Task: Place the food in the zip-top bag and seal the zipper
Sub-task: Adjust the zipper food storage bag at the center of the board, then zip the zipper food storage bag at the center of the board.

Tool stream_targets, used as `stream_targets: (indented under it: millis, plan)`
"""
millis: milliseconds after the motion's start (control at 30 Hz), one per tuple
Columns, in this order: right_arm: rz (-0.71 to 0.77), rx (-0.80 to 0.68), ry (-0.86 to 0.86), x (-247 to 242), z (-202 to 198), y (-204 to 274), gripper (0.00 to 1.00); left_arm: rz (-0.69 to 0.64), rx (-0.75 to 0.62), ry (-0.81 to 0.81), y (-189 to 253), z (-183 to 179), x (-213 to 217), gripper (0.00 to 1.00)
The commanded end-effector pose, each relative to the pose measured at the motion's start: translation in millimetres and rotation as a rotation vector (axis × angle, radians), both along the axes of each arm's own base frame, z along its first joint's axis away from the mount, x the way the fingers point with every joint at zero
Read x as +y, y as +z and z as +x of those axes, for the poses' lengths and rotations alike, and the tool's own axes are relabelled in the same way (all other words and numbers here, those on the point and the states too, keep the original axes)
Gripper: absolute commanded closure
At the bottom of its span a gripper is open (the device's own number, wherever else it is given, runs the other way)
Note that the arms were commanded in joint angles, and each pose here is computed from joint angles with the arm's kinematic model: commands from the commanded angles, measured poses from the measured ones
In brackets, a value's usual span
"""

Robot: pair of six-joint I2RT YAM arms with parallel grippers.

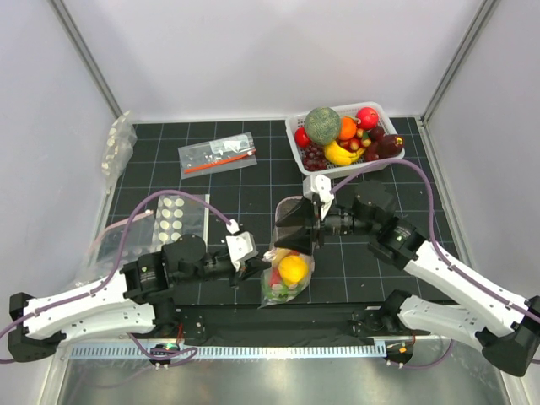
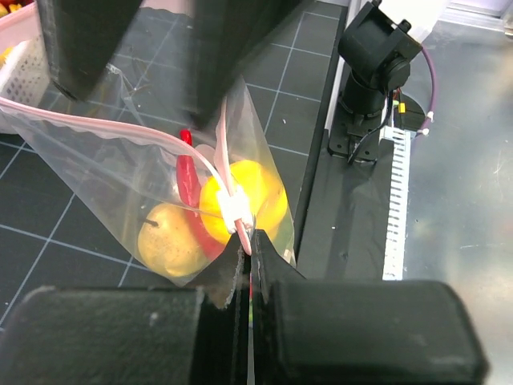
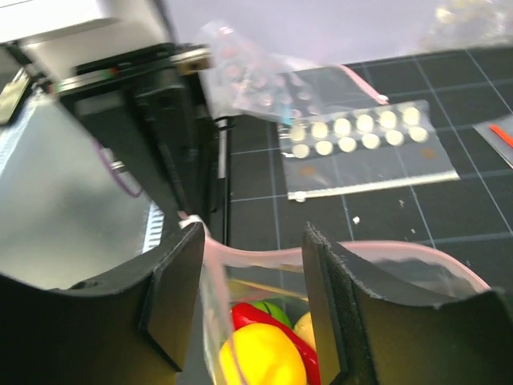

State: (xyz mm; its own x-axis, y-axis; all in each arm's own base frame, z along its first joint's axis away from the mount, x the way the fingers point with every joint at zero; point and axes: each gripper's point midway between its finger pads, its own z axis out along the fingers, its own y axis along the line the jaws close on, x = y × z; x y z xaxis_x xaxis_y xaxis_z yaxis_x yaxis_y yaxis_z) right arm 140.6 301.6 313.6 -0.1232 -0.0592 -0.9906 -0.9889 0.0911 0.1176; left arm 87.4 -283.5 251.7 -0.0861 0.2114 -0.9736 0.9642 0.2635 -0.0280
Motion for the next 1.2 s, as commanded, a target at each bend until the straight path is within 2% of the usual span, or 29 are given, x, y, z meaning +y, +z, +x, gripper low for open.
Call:
stream_targets:
  millis: [0, 200, 267, 300, 333, 367, 433, 467, 600, 667, 833, 933, 967, 1000, 1033, 1067, 1133, 1167]
  plan:
    - [0.025, -0.135, 0.127, 6, -28, 26, 0.41, -0.027, 0.018, -0.015, 2, -5, 2, 1.0]
    - [0.041, -0.227, 0.151, 13, -26, 17, 0.38, -0.031, 0.007, 0.033, 1, 1, 8, 1.0]
    - [0.042, -0.26, 0.178, 19, -27, 21, 0.35, -0.038, 0.003, 0.039, 3, 2, 9, 1.0]
    - [0.026, -0.262, 0.206, 20, -30, 16, 0.25, -0.036, 0.004, 0.042, 2, 3, 10, 1.0]
    - [0.022, -0.289, 0.249, 22, -37, 17, 0.22, -0.039, 0.002, 0.045, 3, 3, 10, 1.0]
    - [0.018, -0.354, 0.294, 24, -41, 14, 0.21, -0.04, 0.0, 0.045, 3, 3, 10, 1.0]
    - [-0.016, -0.375, 0.286, 30, -38, 4, 0.22, -0.041, -0.001, 0.046, 3, 3, 10, 1.0]
    - [-0.034, -0.419, 0.271, 32, -33, 0, 0.24, -0.04, -0.001, 0.042, 2, 2, 10, 1.0]
    - [-0.098, -0.445, 0.299, 38, -27, -11, 0.44, -0.032, -0.001, 0.039, 0, 3, 10, 1.0]
    - [-0.133, -0.413, 0.326, 41, -27, -21, 0.47, -0.031, 0.001, 0.04, 0, 3, 9, 1.0]
    - [-0.141, -0.412, 0.334, 43, -26, -20, 0.66, -0.021, -0.003, 0.051, -1, 5, 10, 1.0]
    - [-0.142, -0.412, 0.329, 41, -27, -18, 0.73, -0.022, -0.006, 0.061, -1, 6, 12, 1.0]
    - [-0.139, -0.409, 0.326, 40, -28, -16, 0.86, -0.024, -0.009, 0.065, 0, 7, 13, 1.0]
    - [-0.135, -0.41, 0.323, 39, -28, -13, 0.94, -0.025, -0.012, 0.084, 0, 9, 14, 1.0]
    - [-0.138, -0.408, 0.31, 39, -26, -11, 0.99, -0.026, -0.019, 0.121, 1, 15, 17, 1.0]
    - [-0.134, -0.386, 0.293, 39, -25, -8, 0.99, -0.03, -0.027, 0.142, 2, 18, 20, 1.0]
    - [-0.121, -0.364, 0.269, 39, -24, -2, 0.99, -0.037, -0.038, 0.184, 4, 25, 25, 0.92]
    - [-0.109, -0.368, 0.252, 41, -23, 3, 0.99, -0.048, -0.04, 0.188, 5, 25, 25, 0.74]
